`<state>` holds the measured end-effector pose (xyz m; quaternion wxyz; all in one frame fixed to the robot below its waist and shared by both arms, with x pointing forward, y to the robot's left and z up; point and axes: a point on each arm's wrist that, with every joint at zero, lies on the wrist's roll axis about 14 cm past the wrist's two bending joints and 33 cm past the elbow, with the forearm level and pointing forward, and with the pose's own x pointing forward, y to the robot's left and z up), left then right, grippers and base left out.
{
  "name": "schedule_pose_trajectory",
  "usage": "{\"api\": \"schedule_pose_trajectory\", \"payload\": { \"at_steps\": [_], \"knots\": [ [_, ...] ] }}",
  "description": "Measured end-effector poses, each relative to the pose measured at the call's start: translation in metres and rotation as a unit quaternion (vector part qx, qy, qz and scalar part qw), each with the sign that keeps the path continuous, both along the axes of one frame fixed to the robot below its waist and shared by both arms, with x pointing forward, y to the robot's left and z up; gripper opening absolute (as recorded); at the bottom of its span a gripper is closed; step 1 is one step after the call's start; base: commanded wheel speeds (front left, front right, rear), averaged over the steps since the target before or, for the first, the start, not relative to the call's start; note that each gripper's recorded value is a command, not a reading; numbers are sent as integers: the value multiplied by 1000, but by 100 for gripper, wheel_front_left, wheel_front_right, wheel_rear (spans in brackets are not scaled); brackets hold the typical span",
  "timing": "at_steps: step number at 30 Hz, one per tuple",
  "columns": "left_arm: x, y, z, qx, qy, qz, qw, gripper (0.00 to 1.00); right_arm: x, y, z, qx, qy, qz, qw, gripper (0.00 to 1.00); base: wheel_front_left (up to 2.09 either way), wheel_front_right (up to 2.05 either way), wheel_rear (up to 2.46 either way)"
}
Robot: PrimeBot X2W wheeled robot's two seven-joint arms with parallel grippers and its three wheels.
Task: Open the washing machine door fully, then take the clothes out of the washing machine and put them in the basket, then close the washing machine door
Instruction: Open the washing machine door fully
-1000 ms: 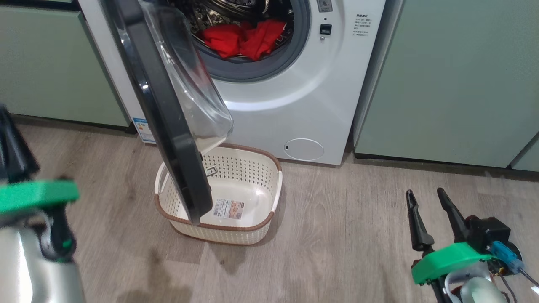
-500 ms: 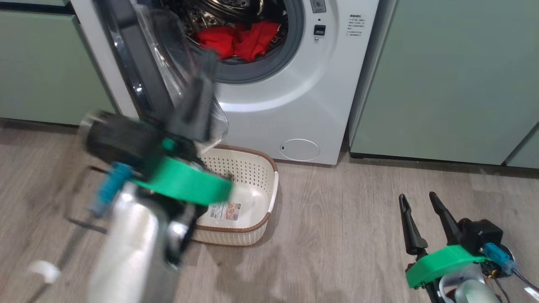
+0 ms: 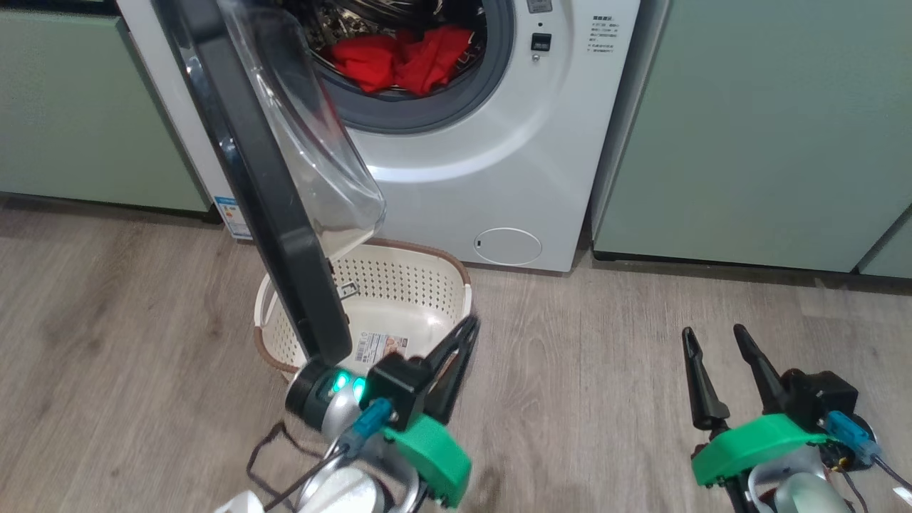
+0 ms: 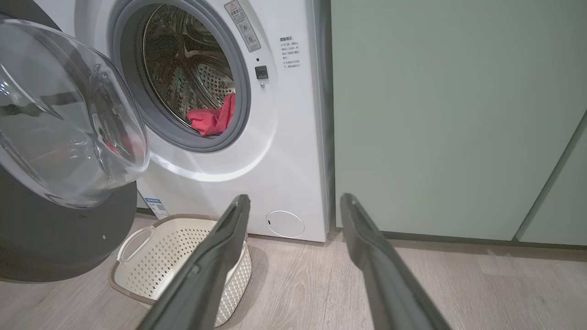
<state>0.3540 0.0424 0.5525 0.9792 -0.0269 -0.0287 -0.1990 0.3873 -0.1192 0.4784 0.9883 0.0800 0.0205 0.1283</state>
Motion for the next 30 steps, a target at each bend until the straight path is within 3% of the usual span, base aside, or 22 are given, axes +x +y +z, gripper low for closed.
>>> {"api": "schedule_pose_trajectory", "payload": {
  "at_steps": [7, 16, 30],
  "knots": [
    [6, 23, -45, -5, 38, 47, 998, 0, 2, 4, -3, 0, 4, 6, 1000, 100, 0, 0, 0],
    [41, 56, -28, -22, 2, 110, 994, 0, 2, 4, -7, -1, 10, 6, 1000, 100, 0, 0, 0],
    [37, 110, -51, -40, 38, 208, 976, 0, 7, 21, -10, -1, 14, 30, 999, 100, 0, 0, 0]
  ]
}}
